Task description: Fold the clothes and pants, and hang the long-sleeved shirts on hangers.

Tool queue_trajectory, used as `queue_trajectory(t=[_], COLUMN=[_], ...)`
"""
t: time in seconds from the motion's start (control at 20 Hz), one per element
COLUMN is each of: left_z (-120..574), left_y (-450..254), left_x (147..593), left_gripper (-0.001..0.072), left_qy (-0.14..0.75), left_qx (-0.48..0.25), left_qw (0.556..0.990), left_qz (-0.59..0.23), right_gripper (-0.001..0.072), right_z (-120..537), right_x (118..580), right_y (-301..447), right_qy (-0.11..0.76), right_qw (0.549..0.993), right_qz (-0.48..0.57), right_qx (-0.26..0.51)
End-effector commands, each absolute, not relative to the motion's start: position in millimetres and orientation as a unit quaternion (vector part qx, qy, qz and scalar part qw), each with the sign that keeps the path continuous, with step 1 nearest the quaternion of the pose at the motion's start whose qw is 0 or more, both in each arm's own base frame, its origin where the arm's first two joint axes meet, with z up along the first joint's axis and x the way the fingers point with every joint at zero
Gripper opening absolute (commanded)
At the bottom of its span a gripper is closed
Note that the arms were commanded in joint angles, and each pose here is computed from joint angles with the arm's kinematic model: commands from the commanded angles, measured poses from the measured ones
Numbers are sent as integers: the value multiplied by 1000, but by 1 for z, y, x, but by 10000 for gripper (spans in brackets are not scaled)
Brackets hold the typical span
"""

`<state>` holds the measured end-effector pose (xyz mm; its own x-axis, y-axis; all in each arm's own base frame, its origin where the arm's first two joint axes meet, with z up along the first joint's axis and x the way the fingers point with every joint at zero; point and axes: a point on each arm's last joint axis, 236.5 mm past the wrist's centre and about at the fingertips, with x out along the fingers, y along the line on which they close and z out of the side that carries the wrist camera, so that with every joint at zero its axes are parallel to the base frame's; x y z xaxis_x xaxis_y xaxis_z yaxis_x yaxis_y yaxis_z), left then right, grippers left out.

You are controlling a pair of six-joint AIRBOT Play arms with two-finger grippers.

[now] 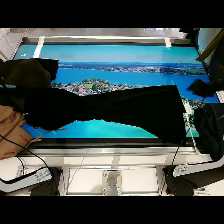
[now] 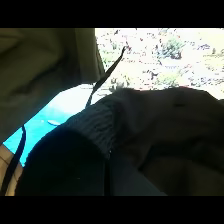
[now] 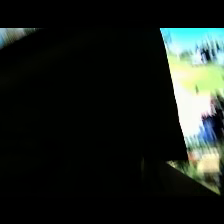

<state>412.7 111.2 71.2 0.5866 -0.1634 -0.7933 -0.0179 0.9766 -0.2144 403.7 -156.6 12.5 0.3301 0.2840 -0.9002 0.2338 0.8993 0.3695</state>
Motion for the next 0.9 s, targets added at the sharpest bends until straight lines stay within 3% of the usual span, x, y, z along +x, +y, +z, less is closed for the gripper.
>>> queue_trajectory(t=[0.0,0.25,0.35,0.85], left_z=[100,110,110,110], left_y=[108,106,106,106], left_x=[405,403,402,403], left_gripper=[12,12,13,13], left_qy=[428,420,420,419], left_qx=[-83,-77,-77,-77], left_qw=[899,904,904,904], left_qz=[-37,-37,-37,-36], right_gripper=[450,450,450,403], right_z=[2,-47,-68,-107], right_x=[303,200,194,182], right_y=[-164,-140,-141,-131], right_qy=[648,664,647,655], right_qw=[722,658,658,664], right_qz=[8,-2,-24,-31], right_qx=[243,356,384,360])
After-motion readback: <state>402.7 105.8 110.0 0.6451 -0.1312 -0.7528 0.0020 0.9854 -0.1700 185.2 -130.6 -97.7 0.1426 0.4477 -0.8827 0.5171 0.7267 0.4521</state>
